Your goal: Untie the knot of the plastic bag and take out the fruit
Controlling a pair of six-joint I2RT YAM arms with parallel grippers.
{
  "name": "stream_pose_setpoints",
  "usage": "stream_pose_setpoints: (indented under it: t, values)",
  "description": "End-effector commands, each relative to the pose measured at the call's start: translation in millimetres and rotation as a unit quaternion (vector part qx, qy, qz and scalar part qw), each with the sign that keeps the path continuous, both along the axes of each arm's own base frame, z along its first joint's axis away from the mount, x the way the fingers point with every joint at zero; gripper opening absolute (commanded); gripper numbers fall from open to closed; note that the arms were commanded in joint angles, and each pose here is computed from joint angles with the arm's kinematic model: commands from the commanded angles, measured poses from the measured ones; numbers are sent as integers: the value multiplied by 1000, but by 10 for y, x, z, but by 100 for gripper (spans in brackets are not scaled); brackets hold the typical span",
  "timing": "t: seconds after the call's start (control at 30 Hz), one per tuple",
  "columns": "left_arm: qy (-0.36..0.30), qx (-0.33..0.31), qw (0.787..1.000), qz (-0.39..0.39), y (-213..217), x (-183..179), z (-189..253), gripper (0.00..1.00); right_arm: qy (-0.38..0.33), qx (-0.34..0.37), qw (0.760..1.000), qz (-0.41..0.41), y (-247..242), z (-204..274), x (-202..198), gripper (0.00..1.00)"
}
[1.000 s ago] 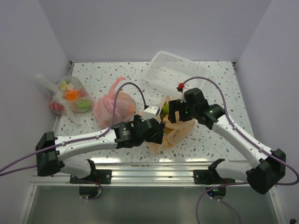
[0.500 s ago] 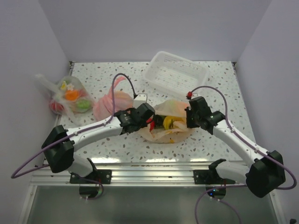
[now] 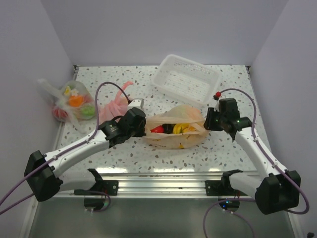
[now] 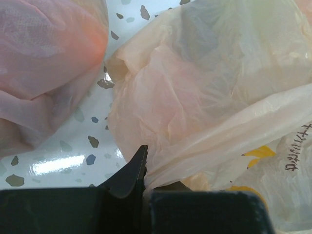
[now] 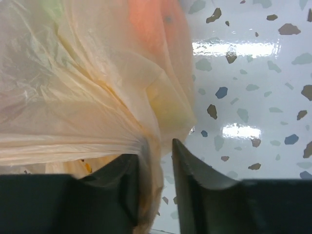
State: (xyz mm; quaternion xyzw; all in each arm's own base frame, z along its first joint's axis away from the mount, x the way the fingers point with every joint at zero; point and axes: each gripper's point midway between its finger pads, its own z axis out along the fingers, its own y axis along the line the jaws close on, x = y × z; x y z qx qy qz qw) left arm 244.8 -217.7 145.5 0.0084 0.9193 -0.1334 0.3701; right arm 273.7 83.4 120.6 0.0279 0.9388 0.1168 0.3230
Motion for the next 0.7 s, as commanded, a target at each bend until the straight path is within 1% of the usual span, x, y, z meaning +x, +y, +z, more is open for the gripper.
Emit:
stream_pose_setpoints:
  t: [0.0, 0.03, 0.07, 0.13, 0.17, 0.3, 0.43, 0.5, 0.53, 0.6, 0.63, 0.67]
  values:
    - [13, -24, 999, -22, 3, -117, 158, 0, -60, -32, 998, 20, -87, 472, 77, 40]
    - [15, -31, 999, -26, -42, -135, 188, 0, -63, -39, 996, 42, -4, 544, 8, 46]
    - [16, -35, 999, -33, -103, -163, 212, 0, -82, -42, 994, 50, 48, 712, 24, 54]
    - [14, -44, 998, -35, -161, -174, 311, 0, -100, -52, 991, 75, 199, 889, -67, 59]
    - [16, -42, 998, -39, -193, -197, 314, 0, -121, -48, 988, 81, 263, 1070, -57, 63]
    - [11, -49, 998, -40, -262, -188, 389, 0, -158, -24, 981, 108, 522, 1429, -143, 71]
    - [13, -50, 998, -40, -291, -202, 388, 0, -182, -2, 973, 142, 813, 1617, -248, 70]
    - [11, -49, 998, -37, -290, -199, 385, 0, -174, 18, 969, 176, 1047, 1590, -348, 64]
    - [10, -50, 998, -33, -286, -194, 391, 0, -177, 28, 966, 186, 1145, 1588, -362, 63]
    - [8, -51, 998, -32, -299, -195, 382, 0, -158, 30, 966, 202, 1290, 1387, -413, 62]
    - [9, -52, 998, -31, -308, -196, 377, 0, -160, 45, 964, 209, 1420, 1351, -439, 61]
    - [6, -55, 998, -32, -324, -197, 388, 0, -141, 36, 967, 208, 1437, 1114, -467, 61]
